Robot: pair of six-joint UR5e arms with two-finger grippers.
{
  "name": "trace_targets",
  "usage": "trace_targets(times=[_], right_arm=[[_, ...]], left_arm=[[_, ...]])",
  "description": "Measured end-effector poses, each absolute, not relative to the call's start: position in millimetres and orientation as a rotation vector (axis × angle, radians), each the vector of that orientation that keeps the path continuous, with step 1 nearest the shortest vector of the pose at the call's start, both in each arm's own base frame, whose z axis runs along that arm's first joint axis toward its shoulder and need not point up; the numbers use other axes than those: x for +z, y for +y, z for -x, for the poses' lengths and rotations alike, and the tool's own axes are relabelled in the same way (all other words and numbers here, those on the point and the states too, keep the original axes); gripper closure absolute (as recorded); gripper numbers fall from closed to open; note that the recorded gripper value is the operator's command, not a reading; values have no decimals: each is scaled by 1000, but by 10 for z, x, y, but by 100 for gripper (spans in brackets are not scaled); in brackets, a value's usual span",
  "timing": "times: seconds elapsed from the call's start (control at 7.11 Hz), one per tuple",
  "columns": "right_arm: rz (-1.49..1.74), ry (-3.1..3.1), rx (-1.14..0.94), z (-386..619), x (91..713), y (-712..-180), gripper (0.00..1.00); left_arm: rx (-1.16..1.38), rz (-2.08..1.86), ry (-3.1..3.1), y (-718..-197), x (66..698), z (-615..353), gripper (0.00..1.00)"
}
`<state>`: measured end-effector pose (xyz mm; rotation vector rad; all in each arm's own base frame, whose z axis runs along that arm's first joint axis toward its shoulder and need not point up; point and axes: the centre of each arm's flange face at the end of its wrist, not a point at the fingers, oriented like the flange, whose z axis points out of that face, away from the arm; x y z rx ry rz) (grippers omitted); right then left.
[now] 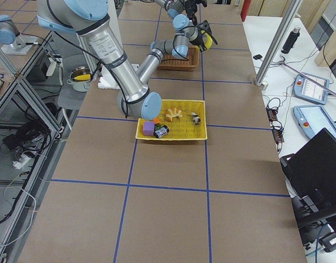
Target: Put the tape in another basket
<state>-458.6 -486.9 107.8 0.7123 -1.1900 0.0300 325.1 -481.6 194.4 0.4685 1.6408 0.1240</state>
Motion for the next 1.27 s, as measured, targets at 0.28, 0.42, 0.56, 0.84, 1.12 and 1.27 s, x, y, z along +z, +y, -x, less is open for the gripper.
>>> trace_targets(times=[0.28, 0.42, 0.56, 0.84, 1.12, 1.27], right_arm=[[-716, -1244, 0, 4710, 1037, -4671, 100], [-716, -1263, -11, 4740, 1021, -4587, 100], [-716, -1275, -17, 4722, 1024, -4513, 100], [-715, -1281, -21, 4655, 1077, -4429, 100], [-715, -1282, -23, 4660, 1069, -4419, 100], [-715, -1283, -24, 4667, 1059, -4417, 100]], left_arm=[[133, -474, 1650, -4794, 1932, -3260, 0], [134, -474, 1651, -4794, 1939, -3267, 1], [133, -472, 1648, -4801, 1959, -3277, 1], [130, -468, 1643, -4813, 1988, -3293, 1], [132, -465, 1647, -4796, 1973, -3300, 1], [135, -463, 1650, -4778, 1965, -3318, 1]])
